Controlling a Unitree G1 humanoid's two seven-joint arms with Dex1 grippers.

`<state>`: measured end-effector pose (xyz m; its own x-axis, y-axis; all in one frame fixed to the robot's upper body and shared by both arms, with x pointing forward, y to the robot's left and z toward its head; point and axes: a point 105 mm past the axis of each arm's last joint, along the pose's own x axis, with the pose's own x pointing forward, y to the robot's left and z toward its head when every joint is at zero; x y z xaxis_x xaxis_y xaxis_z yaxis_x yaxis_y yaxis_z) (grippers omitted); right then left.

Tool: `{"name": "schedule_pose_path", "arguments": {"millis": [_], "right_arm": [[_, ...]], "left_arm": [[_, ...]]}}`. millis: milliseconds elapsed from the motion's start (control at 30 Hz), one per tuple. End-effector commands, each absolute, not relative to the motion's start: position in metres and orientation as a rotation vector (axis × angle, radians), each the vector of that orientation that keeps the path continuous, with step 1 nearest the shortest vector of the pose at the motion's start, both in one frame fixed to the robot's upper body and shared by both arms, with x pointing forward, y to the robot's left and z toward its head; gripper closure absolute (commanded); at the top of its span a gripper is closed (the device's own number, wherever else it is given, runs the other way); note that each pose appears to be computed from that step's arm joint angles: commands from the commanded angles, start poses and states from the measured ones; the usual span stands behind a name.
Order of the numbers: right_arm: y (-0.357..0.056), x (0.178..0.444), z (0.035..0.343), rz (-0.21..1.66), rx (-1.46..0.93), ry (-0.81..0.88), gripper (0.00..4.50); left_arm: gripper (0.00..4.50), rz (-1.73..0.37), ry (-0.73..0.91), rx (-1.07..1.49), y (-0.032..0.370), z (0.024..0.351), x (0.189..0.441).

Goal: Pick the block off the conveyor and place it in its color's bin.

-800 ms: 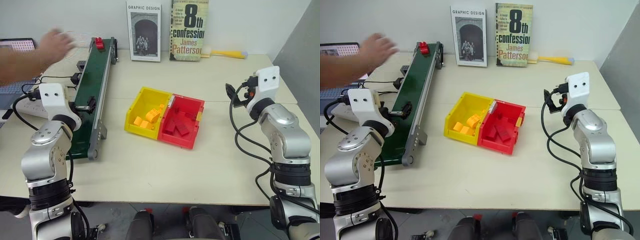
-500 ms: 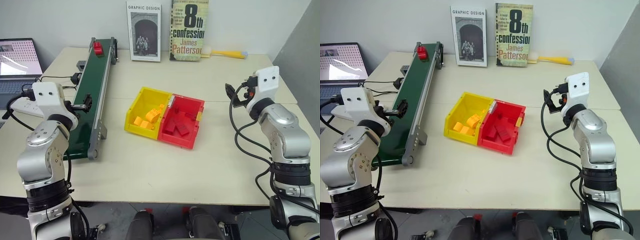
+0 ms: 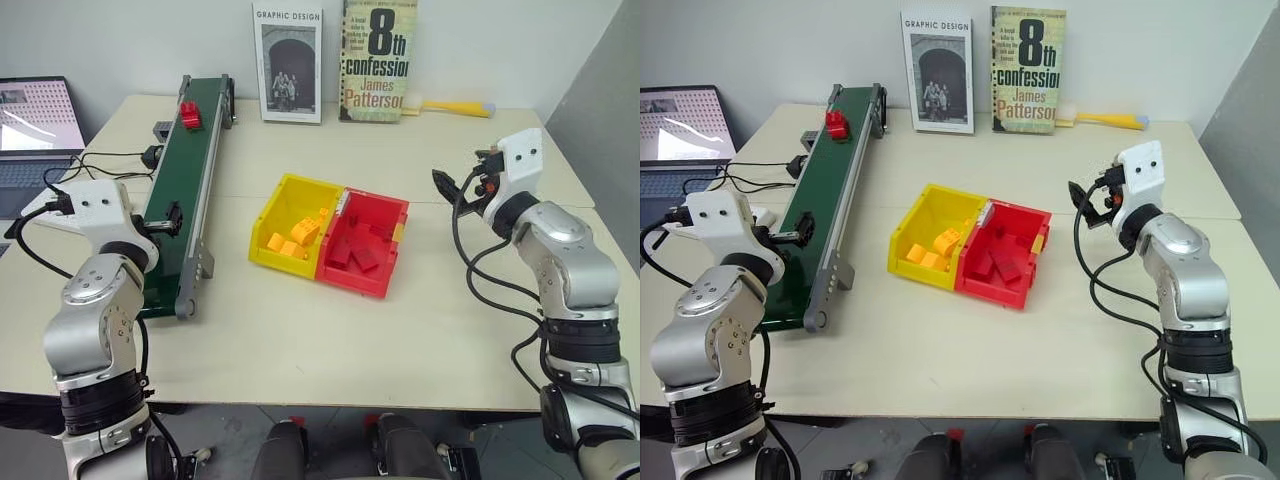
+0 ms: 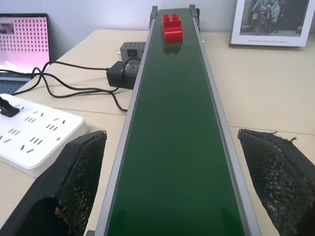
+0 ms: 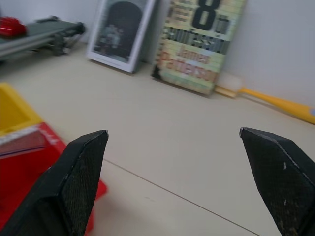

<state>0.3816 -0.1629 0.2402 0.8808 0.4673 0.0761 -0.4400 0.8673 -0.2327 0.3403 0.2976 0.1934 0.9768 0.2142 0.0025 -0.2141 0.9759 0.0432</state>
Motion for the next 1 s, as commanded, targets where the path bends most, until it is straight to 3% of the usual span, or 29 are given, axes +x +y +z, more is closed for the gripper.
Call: {"name": "schedule_pose_path", "arguments": {"millis": [33, 267, 400, 1000], "right_arm": [[-0.144, 0.359, 0.267, 0.709, -0.258, -0.192, 0.0], [-0.112, 0.317, 0.27, 1.106, -0.255, -0.12, 0.0], [-0.099, 0.305, 0.272, 1.22, -0.256, -0.092, 0.0], [-0.091, 0.299, 0.279, 1.245, -0.25, -0.094, 0.0]], "left_arm": [[0.03, 0.216, -0.062, 0.065, 0.296, 0.211, 0.339], [0.03, 0.215, -0.051, 0.06, 0.295, 0.21, 0.344], [0.03, 0.212, -0.041, 0.056, 0.292, 0.207, 0.348], [0.03, 0.256, 0.025, 0.004, 0.294, 0.192, 0.358]]}}
